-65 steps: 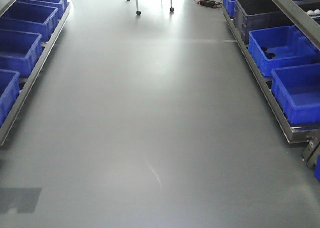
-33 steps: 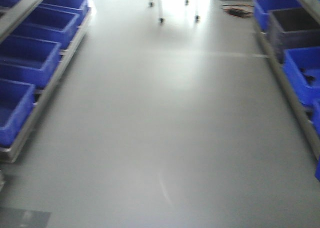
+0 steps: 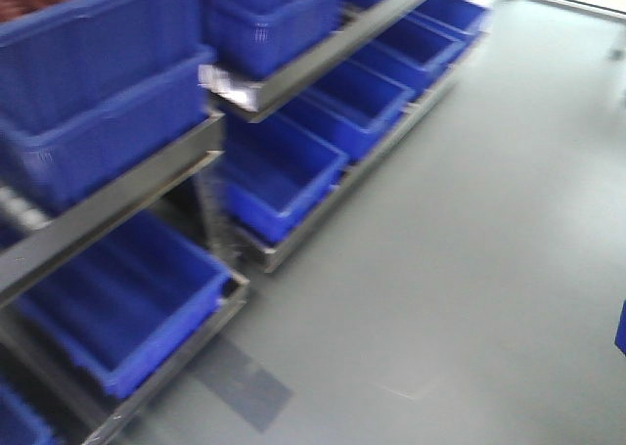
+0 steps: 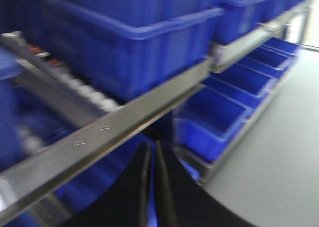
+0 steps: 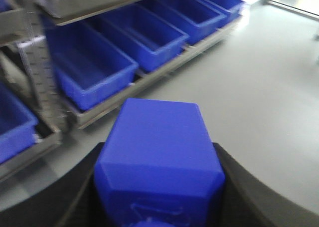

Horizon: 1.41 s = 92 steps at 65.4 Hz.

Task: Pour parts from conveyor to right shelf
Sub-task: 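Turn the base to face an empty blue bin on the shelf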

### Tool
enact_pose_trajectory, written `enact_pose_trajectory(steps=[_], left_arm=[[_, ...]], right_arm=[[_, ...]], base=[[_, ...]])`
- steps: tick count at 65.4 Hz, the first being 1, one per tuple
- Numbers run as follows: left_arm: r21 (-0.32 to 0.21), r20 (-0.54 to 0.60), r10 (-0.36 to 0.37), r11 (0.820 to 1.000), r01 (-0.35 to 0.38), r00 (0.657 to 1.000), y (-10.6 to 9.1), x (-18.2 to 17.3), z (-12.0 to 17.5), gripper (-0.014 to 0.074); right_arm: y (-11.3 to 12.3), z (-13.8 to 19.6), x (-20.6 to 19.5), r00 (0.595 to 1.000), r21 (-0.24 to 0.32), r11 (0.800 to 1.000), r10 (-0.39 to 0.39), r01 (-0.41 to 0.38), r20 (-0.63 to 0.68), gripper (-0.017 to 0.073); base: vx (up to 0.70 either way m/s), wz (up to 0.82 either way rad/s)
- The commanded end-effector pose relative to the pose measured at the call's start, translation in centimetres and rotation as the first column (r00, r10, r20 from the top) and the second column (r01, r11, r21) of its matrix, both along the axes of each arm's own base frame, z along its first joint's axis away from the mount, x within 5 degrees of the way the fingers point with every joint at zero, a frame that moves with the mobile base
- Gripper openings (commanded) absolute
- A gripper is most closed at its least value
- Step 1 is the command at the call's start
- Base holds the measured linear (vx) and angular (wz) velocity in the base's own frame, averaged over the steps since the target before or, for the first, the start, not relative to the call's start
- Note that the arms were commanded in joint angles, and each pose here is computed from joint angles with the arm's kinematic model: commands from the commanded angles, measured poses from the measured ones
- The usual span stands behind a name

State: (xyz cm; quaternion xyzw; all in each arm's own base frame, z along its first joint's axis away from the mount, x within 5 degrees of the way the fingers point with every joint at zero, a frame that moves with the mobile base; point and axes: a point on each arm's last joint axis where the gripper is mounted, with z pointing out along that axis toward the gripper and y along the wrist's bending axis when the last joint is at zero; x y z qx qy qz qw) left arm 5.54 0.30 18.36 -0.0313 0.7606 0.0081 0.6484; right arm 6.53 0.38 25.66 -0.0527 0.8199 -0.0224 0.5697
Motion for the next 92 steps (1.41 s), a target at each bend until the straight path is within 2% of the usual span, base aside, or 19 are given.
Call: enact_pose_trajectory(steps=[1,55,92], left_arm=[[-0.011,0.107,-0.007,1.0,0.008,0.994,-0.06,-0.08,1.41,-0.0006],[-0.011,0.107,-0.007,1.0,0.008,0.994,-0.06,-0.08,1.41,-0.0006],[-0.011,0.107,-0.007,1.0,0.008,0.994,-0.06,-0.08,1.41,-0.0006]], right_arm=[[-0.15,1.41,0.32,0.996,-0.007,1.0,-0.014,0.015,0.087,-0.0004],[-0.15,1.41,0.32,0.996,-0.007,1.0,-0.014,0.015,0.087,-0.0004],[-0.15,1.41,0.32,0.996,-0.007,1.0,-0.014,0.015,0.087,-0.0004]], base=[[0.18,1.09],[0.19,0.78],[0.17,0.35]])
